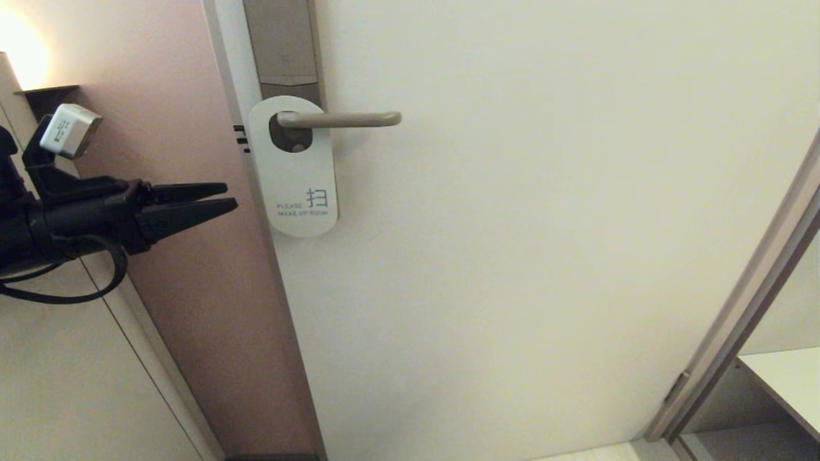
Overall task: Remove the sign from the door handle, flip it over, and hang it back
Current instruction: Take down the sign
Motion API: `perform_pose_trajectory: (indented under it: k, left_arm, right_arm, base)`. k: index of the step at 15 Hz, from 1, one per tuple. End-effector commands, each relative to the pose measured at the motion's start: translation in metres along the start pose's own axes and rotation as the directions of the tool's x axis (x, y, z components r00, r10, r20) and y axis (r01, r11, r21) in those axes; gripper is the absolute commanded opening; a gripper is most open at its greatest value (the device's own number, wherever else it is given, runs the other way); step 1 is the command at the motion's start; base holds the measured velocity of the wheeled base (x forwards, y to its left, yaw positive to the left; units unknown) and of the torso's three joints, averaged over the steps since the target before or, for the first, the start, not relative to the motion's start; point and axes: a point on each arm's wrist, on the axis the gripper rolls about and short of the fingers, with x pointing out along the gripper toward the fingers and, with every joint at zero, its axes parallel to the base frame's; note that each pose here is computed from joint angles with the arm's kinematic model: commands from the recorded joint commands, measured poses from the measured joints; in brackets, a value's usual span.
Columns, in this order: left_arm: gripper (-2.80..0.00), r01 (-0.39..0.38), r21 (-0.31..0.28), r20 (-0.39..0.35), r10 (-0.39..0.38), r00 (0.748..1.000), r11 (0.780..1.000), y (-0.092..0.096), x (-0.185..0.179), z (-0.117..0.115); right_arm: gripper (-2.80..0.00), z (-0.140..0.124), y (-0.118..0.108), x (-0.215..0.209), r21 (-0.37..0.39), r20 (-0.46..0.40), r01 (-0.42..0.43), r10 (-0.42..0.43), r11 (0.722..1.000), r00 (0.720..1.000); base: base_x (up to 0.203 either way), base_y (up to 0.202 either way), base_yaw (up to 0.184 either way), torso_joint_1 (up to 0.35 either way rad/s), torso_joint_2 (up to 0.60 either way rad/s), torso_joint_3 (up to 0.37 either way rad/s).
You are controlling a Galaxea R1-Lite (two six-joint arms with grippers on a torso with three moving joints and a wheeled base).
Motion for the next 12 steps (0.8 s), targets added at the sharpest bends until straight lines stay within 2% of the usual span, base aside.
perform_pose_trajectory:
  k: [1, 8, 12]
  left_arm:
    - [0.0, 0.027, -0.004, 0.001, -0.027, 1.0, 1.0, -0.002, 0.004, 0.002]
    - [0.0, 0.109, -0.047, 0.0, -0.109, 0.994, 0.993, -0.009, 0.016, 0.007]
    - [0.0, 0.12, -0.072, -0.009, -0.121, 0.993, 0.99, -0.006, 0.022, 0.001]
  right_arm:
    - [-2.8, 0.0, 0.0, 0.0, -0.001, 0.002, -0.002, 0.002, 1.0, 1.0]
    - [-2.8, 0.0, 0.0, 0.0, -0.001, 0.0, 0.0, 0.0, 1.0, 1.0]
    - [-2.8, 0.0, 0.0, 0.0, -0.001, 0.0, -0.002, 0.002, 1.0, 1.0]
  base:
    - [0.0, 0.0, 0.0, 0.0, 0.0, 0.0]
    - [0.0, 0.0, 0.0, 0.0, 0.0, 0.0]
    - [0.0, 0.0, 0.0, 0.0, 0.0, 0.0]
